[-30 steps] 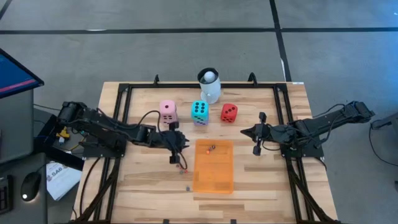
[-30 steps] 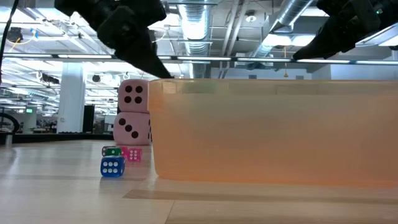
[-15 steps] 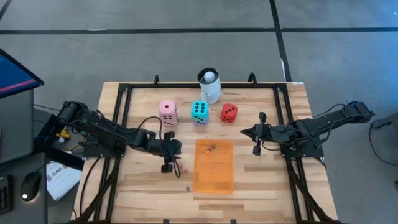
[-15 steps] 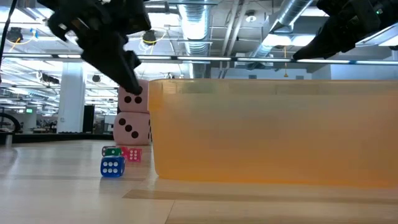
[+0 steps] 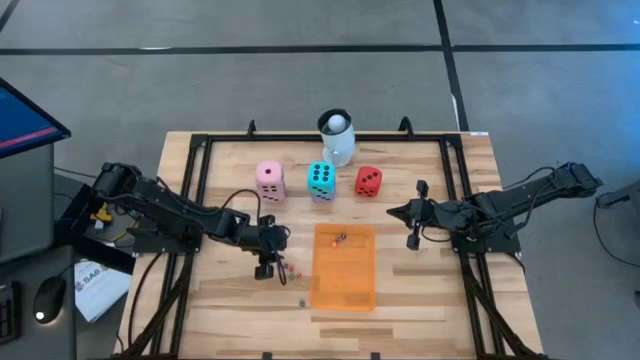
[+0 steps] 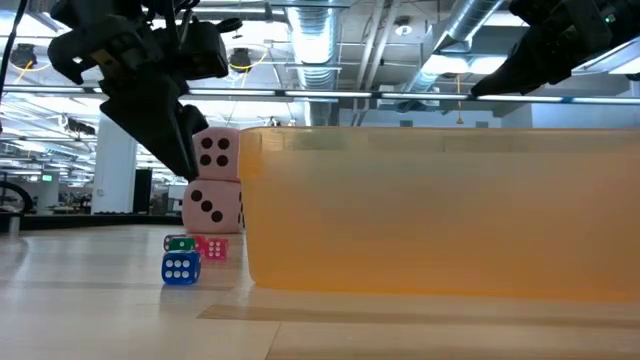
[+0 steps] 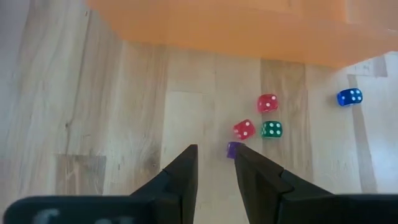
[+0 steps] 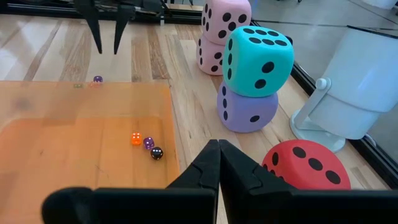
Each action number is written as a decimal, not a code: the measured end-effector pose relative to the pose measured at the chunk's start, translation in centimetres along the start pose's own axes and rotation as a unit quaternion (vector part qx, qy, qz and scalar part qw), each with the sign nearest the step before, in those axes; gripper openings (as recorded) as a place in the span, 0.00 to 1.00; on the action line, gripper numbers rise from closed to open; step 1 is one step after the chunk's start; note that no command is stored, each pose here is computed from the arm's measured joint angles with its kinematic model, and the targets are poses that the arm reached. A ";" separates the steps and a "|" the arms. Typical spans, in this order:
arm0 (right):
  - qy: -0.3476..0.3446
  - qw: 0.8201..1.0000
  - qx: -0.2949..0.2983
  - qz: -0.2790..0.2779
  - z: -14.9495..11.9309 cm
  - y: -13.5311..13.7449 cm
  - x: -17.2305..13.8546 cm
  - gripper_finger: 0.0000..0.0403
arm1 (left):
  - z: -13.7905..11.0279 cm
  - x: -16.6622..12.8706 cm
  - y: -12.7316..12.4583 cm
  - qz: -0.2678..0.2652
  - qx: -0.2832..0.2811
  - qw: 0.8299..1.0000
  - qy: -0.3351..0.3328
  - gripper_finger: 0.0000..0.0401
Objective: Pick & Place Dice
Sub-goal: Put the small purple dice into the orange bin
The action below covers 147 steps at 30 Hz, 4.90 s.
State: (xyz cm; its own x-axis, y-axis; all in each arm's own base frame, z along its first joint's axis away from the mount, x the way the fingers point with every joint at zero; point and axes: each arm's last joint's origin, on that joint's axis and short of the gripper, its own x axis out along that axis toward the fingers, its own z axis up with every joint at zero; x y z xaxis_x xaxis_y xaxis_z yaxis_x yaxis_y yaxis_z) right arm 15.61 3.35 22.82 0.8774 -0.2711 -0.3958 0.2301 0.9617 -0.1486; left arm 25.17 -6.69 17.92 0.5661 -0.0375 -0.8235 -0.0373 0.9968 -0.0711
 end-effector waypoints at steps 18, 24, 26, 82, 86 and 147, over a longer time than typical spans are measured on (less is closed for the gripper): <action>0.000 1.000 0.000 0.000 0.0 0.0 0.0 0.00 | -0.1 0.3 -0.8 0.021 0.014 1.000 -0.015 0.50; 0.000 1.000 0.000 0.000 0.0 0.0 0.0 0.00 | -0.2 0.5 -1.8 0.008 0.028 0.999 -0.021 0.49; 0.000 1.000 0.000 0.000 0.0 0.0 0.0 0.00 | -0.3 0.4 -2.0 0.005 0.031 0.999 -0.023 0.48; 0.000 1.000 0.000 0.000 0.0 0.0 0.0 0.00 | -3.4 5.3 -1.7 0.009 -0.017 1.000 -0.008 0.41; 0.000 1.000 0.000 0.000 0.0 0.0 0.0 0.00 | -3.4 5.3 -1.7 0.011 -0.017 1.000 -0.008 0.36; 0.000 1.000 0.000 0.000 0.0 0.0 0.0 0.00 | 1.1 0.4 2.0 0.098 -0.005 0.979 -0.181 0.12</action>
State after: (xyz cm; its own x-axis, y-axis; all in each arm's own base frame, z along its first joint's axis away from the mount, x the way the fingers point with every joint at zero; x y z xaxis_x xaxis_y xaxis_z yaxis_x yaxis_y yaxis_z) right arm 15.61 3.34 22.83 0.8776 -0.2711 -0.3954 0.2303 0.9618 -0.1483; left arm 26.23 -4.63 18.01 0.8024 0.1830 -0.5680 -0.1813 0.9816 0.0601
